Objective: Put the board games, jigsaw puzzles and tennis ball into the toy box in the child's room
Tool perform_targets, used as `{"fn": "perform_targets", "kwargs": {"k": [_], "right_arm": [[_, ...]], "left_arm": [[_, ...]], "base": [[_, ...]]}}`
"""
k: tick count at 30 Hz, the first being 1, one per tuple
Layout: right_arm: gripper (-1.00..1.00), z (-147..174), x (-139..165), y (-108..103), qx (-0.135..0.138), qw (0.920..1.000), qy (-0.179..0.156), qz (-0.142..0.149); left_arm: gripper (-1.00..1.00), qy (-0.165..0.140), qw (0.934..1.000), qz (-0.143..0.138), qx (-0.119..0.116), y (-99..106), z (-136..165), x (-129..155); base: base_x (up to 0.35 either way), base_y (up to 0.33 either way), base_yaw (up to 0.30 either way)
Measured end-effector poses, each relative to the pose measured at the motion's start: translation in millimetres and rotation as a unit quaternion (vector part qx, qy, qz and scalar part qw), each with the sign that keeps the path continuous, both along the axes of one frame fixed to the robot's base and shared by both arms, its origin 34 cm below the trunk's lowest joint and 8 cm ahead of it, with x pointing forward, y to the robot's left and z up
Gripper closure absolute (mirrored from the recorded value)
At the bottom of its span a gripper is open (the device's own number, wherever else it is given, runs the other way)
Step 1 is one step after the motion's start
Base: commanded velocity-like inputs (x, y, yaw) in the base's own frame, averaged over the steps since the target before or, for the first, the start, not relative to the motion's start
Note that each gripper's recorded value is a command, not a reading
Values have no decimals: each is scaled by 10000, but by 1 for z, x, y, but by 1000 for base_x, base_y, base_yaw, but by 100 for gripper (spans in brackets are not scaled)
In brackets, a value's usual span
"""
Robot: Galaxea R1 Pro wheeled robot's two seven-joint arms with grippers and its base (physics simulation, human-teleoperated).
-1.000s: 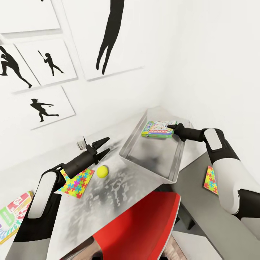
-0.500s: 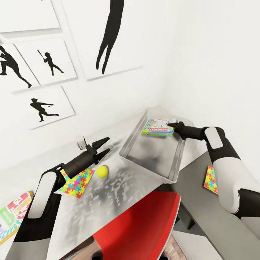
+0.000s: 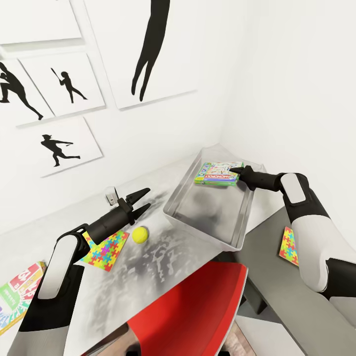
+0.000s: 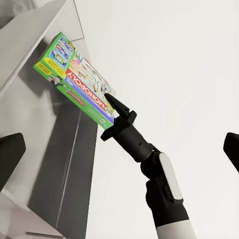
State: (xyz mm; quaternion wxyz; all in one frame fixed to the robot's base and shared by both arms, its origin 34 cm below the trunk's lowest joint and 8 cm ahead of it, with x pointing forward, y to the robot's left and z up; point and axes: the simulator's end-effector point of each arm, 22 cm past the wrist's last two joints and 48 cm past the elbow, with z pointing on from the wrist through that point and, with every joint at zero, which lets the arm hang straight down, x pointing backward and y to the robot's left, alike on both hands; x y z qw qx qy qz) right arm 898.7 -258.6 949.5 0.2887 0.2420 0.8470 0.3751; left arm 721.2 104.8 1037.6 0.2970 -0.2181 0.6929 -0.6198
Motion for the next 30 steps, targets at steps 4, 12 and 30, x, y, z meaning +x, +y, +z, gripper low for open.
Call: {"fn": "perform_targets", "kwargs": {"k": [4, 12, 30], "right_arm": [[100, -2, 0, 0, -1, 10000, 10, -2], [100, -10, 0, 0, -3, 10000, 54, -7], [100, -23, 1, -1, -18, 10000, 97, -14]], "left_arm": [[-100, 14, 10000, 0, 0, 0, -2, 0], [-100, 65, 10000, 0, 1, 0, -8, 0], [-100, 182, 9998, 0, -8, 0, -22, 1]], "base": [[0, 0, 0], [0, 0, 0], [0, 0, 0]]}}
